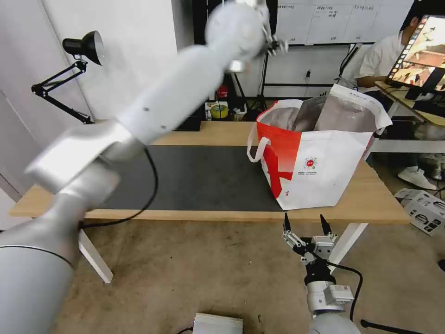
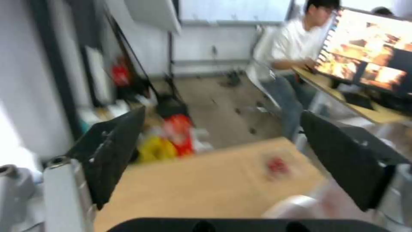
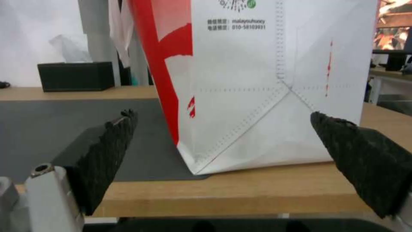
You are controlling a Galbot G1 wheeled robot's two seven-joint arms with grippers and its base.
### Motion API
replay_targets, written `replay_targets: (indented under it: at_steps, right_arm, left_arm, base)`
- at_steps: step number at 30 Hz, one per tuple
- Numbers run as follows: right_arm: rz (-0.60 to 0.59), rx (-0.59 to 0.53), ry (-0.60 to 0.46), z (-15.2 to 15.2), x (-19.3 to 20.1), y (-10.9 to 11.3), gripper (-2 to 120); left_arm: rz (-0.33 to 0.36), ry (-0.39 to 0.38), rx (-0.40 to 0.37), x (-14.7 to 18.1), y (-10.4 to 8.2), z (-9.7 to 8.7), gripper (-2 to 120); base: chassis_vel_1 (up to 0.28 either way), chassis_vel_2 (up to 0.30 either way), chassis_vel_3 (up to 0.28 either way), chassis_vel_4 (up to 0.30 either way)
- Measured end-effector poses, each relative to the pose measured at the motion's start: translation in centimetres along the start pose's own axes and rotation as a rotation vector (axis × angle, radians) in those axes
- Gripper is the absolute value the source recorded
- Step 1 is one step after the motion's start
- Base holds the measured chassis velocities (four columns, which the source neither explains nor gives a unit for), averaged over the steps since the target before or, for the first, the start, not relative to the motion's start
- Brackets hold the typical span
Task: Pick up the trash from the table and place it into the takeout bag.
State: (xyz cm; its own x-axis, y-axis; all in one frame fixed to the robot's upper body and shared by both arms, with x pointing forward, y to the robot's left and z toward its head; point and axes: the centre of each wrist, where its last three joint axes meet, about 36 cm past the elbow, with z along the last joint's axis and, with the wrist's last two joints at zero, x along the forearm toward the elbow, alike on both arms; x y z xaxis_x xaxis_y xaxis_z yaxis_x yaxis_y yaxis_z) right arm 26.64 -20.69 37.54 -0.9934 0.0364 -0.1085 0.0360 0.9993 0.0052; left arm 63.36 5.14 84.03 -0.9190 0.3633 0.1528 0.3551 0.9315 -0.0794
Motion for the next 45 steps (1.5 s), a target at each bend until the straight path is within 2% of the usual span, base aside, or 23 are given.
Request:
replay_targets:
  at_steps: [2, 3, 7, 8, 10, 11, 14, 15, 17, 20, 21, 23, 24, 27, 28, 31, 32, 35, 37, 39, 41, 44, 45]
  right_arm:
    - [-0.003, 0.001, 0.000, -0.2, 0.0, 0.0, 99]
    - [-0.003, 0.001, 0.000, -0.2, 0.0, 0.0, 99]
    - [-0.013, 0.006, 0.010, -0.3, 0.1, 0.0, 99]
    - [-0.013, 0.006, 0.010, -0.3, 0.1, 0.0, 99]
    - [-0.020, 0.010, 0.014, -0.3, 0.1, 0.0, 100]
    - [-0.020, 0.010, 0.014, -0.3, 0.1, 0.0, 100]
    - [-0.033, 0.021, 0.019, -0.3, 0.0, -0.2, 100]
    - [-0.033, 0.021, 0.019, -0.3, 0.0, -0.2, 100]
    - [-0.045, 0.023, 0.020, -0.3, -0.2, -0.1, 100]
    - [-0.052, 0.024, 0.022, -0.2, -0.3, -0.1, 100]
    - [-0.057, 0.024, 0.026, -0.1, -0.3, -0.2, 100]
    - [-0.059, 0.022, 0.033, 0.1, -0.2, -0.2, 100]
    - [-0.059, 0.022, 0.033, 0.1, -0.2, -0.2, 100]
    - [-0.041, 0.022, 0.038, 0.1, 0.3, -0.4, 100]
    - [-0.041, 0.022, 0.038, 0.1, 0.3, -0.4, 100]
    - [-0.009, 0.030, 0.033, -0.4, 1.2, -1.0, 100]
    - [-0.009, 0.030, 0.033, -0.4, 1.2, -1.0, 100]
    - [-0.003, 0.036, 0.027, -0.5, 1.2, -1.1, 100]
    - [-0.004, 0.037, 0.028, -0.5, 1.2, -1.1, 100]
    - [-0.007, 0.036, 0.029, -0.5, 1.3, -1.0, 100]
    - [-0.008, 0.036, 0.029, -0.5, 1.3, -1.0, 100]
    - [-0.016, 0.039, 0.031, -0.4, 1.2, -1.0, 100]
    - [-0.016, 0.039, 0.031, -0.4, 1.2, -1.0, 100]
  left_arm:
    - [-0.014, -0.055, -0.086, 1.9, 3.9, 3.0, 100]
    - [-0.014, -0.055, -0.086, 1.9, 3.9, 3.0, 100]
    - [-0.002, -0.112, -0.169, 6.3, 10.1, 8.8, 100]
    - [-0.002, -0.112, -0.169, 6.3, 10.1, 8.8, 100]
    - [-0.015, -0.167, -0.182, 10.1, 14.2, 12.0, 100]
    - [-0.015, -0.167, -0.182, 10.1, 14.2, 12.0, 100]
    - [-0.022, -0.188, -0.187, 14.3, 17.7, 17.8, 100]
    - [-0.022, -0.188, -0.187, 14.3, 17.7, 17.8, 100]
    - [-0.041, -0.231, -0.204, 17.0, 19.3, 19.6, 100]
    - [-0.057, -0.243, -0.223, 18.6, 20.1, 20.7, 100]
    - [-0.073, -0.238, -0.249, 20.7, 20.9, 23.4, 100]
    - [-0.097, -0.241, -0.275, 22.6, 21.3, 26.0, 100]
    - [-0.097, -0.241, -0.275, 22.6, 21.3, 26.0, 100]
    - [-0.108, -0.226, -0.268, 23.3, 20.9, 28.8, 100]
    - [-0.108, -0.226, -0.268, 23.3, 20.9, 28.8, 100]
    - [-0.125, -0.253, -0.250, 23.4, 20.4, 31.8, 100]
    - [-0.125, -0.253, -0.250, 23.4, 20.4, 31.8, 100]
    - [-0.185, -0.278, -0.214, 24.9, 20.6, 34.2, 100]
    - [-0.202, -0.283, -0.210, 25.6, 20.7, 35.1, 100]
    - [-0.223, -0.298, -0.223, 26.8, 21.0, 36.4, 100]
    - [-0.230, -0.303, -0.227, 27.2, 21.1, 36.8, 100]
    - [-0.258, -0.305, -0.227, 28.9, 21.2, 39.0, 100]
    - [-0.258, -0.305, -0.227, 28.9, 21.2, 39.0, 100]
  base:
    - [0.000, 0.000, 0.000, 0.000]
    - [0.000, 0.000, 0.000, 0.000]
    - [0.000, 0.000, 0.000, 0.000]
    - [0.000, 0.000, 0.000, 0.000]
    - [0.000, 0.000, 0.000, 0.000]
    - [0.000, 0.000, 0.000, 0.000]
    - [0.000, 0.000, 0.000, 0.000]
    - [0.000, 0.000, 0.000, 0.000]
    - [0.000, 0.000, 0.000, 0.000]
    - [0.000, 0.000, 0.000, 0.000]
    - [0.000, 0.000, 0.000, 0.000]
    - [0.000, 0.000, 0.000, 0.000]
    - [0.000, 0.000, 0.000, 0.000]
    - [0.000, 0.000, 0.000, 0.000]
    - [0.000, 0.000, 0.000, 0.000]
    - [0.000, 0.000, 0.000, 0.000]
    - [0.000, 0.000, 0.000, 0.000]
    - [0.000, 0.000, 0.000, 0.000]
    - [0.000, 0.000, 0.000, 0.000]
    - [0.000, 0.000, 0.000, 0.000]
    - [0.000, 0.000, 0.000, 0.000]
    - [0.000, 0.000, 0.000, 0.000]
    - [0.000, 0.000, 0.000, 0.000]
